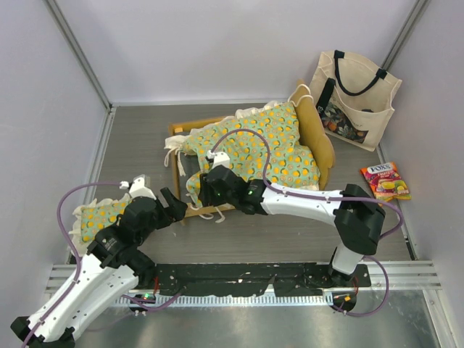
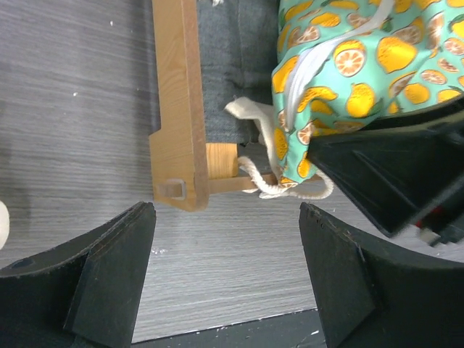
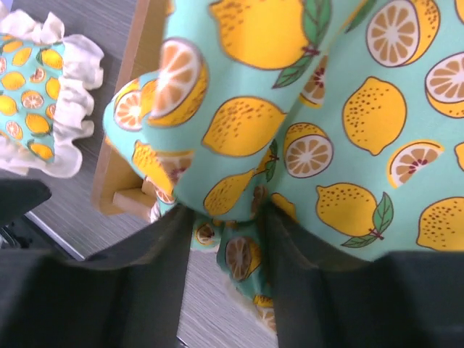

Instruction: Set up the pet bed

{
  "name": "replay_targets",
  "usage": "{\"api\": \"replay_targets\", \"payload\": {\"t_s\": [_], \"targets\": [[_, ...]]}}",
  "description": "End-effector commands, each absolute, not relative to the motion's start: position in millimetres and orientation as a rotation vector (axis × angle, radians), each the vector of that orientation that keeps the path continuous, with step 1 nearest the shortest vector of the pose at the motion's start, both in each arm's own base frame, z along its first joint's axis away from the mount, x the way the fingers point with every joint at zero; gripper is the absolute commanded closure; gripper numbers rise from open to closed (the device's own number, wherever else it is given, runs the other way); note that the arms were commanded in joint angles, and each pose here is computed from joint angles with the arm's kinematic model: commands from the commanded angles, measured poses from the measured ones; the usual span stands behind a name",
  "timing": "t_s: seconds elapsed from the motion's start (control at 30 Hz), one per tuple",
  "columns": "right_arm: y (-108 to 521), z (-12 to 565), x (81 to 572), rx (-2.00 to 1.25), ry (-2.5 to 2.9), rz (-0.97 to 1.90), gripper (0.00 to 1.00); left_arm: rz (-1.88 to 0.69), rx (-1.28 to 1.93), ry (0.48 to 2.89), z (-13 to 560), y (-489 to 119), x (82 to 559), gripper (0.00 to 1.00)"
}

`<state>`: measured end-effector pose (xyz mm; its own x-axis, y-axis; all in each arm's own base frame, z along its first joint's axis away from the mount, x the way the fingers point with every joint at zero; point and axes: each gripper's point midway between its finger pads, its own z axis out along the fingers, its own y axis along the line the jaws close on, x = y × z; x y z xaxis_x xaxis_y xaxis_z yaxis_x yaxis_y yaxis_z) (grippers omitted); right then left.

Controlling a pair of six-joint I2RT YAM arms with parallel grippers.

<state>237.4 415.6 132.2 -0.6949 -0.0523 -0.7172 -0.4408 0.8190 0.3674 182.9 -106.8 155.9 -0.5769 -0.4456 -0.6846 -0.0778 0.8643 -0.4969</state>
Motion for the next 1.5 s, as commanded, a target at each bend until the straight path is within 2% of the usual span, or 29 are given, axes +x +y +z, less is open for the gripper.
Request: {"api": "replay_targets", "payload": {"t_s": [0.0, 0.1, 0.27, 0.33, 0.37, 0.47, 0.57, 0.63, 0.7, 0.97, 1.1, 1.3, 1.47], "targets": [[407, 199, 229, -0.374, 2.131, 0.779, 0.41, -0.544, -0.417, 2.154, 147, -108, 183, 0.17], [395, 222, 214, -0.419, 2.099, 0.818, 0.31, -0.547, -0.420, 2.149, 148, -109, 184, 0.17], [369, 214, 188, -0.405, 2.133, 0.843, 0.31, -0.559, -0.410, 2.176, 145, -113, 182, 0.18], [360, 211, 180, -0.394, 2.144, 0.861, 0.42, -0.575, -0.399, 2.200, 142, -116, 177, 0.19], [355, 199, 175, -0.385, 2.173, 0.854, 0.51, -0.577, -0.403, 2.209, 139, -116, 176, 0.20], [348, 182, 166, -0.377, 2.202, 0.863, 0.67, -0.605, -0.408, 2.245, 131, -121, 170, 0.23], [350, 165, 165, -0.374, 2.230, 0.850, 0.75, -0.614, -0.399, 2.280, 128, -127, 167, 0.26], [353, 159, 167, -0.387, 2.230, 0.836, 0.77, -0.610, -0.397, 2.298, 126, -128, 165, 0.28], [356, 151, 174, -0.390, 2.236, 0.788, 0.77, -0.610, -0.386, 2.315, 123, -131, 163, 0.32], [364, 127, 230, -0.394, 2.181, 0.601, 0.79, -0.650, -0.387, 2.312, 102, -145, 165, 0.32], [371, 124, 248, -0.410, 2.142, 0.637, 0.79, -0.648, -0.372, 2.286, 94, -154, 171, 0.34], [379, 108, 250, -0.523, 2.125, 0.648, 0.79, -0.649, -0.386, 2.197, 82, -172, 188, 0.35], [375, 107, 245, -0.544, 2.113, 0.677, 0.79, -0.544, -0.443, 2.091, 70, -169, 207, 0.35]]}}
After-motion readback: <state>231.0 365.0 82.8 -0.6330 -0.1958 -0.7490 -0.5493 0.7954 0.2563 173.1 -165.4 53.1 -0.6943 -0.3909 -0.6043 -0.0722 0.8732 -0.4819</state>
